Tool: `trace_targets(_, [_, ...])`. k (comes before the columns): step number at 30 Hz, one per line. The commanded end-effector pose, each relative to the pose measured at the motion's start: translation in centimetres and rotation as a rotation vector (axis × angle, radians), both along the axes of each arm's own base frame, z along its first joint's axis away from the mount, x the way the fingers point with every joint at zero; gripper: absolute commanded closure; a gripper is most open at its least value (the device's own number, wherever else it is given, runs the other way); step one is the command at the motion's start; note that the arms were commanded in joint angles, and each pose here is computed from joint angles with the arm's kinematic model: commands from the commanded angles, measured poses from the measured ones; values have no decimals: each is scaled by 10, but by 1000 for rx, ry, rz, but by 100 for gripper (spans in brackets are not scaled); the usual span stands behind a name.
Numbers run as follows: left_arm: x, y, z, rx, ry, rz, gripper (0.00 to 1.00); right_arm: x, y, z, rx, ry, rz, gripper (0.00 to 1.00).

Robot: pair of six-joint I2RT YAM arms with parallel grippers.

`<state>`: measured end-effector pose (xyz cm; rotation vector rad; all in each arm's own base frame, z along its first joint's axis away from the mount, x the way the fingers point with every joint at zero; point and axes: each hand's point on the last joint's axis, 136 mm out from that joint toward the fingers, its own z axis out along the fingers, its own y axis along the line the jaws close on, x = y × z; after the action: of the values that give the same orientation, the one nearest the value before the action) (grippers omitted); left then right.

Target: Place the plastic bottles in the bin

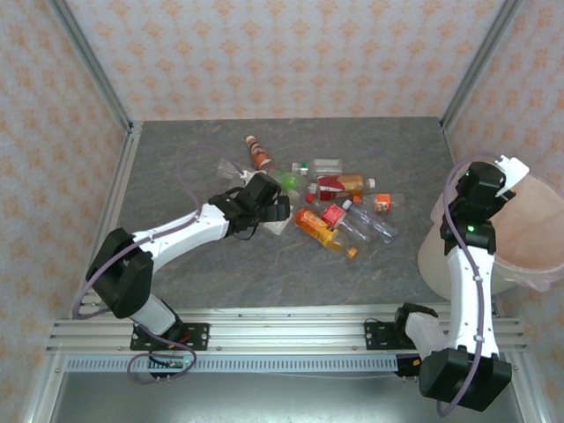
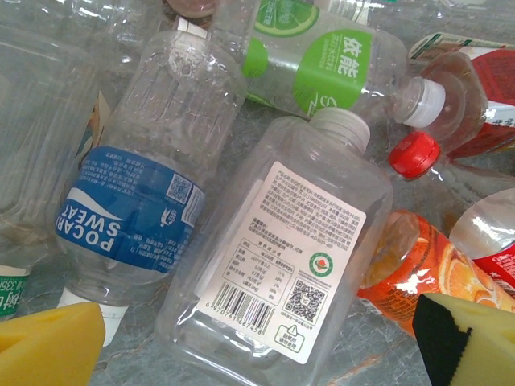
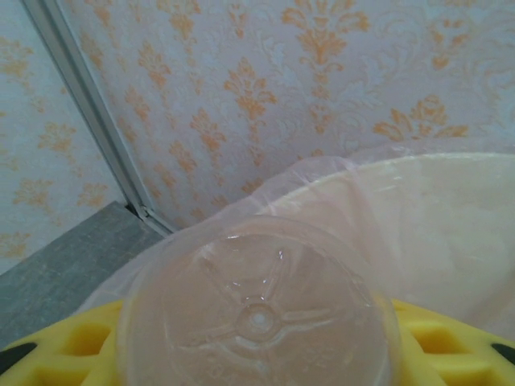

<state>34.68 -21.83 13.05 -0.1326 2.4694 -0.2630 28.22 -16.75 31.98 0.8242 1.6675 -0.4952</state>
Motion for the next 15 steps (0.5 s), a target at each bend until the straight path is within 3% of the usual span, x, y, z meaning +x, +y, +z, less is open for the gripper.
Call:
trace_targets(1, [4,9,2,50,-7,26,0,12,4,1,-8,-26,59,73])
trace_targets(12, [3,12,-6,64,16,46,0,34,12,3,-9,-58,146,72])
trace_targets(15, [3,14,-7,72,17,57,0,27,8,-4,20,-30,106,64])
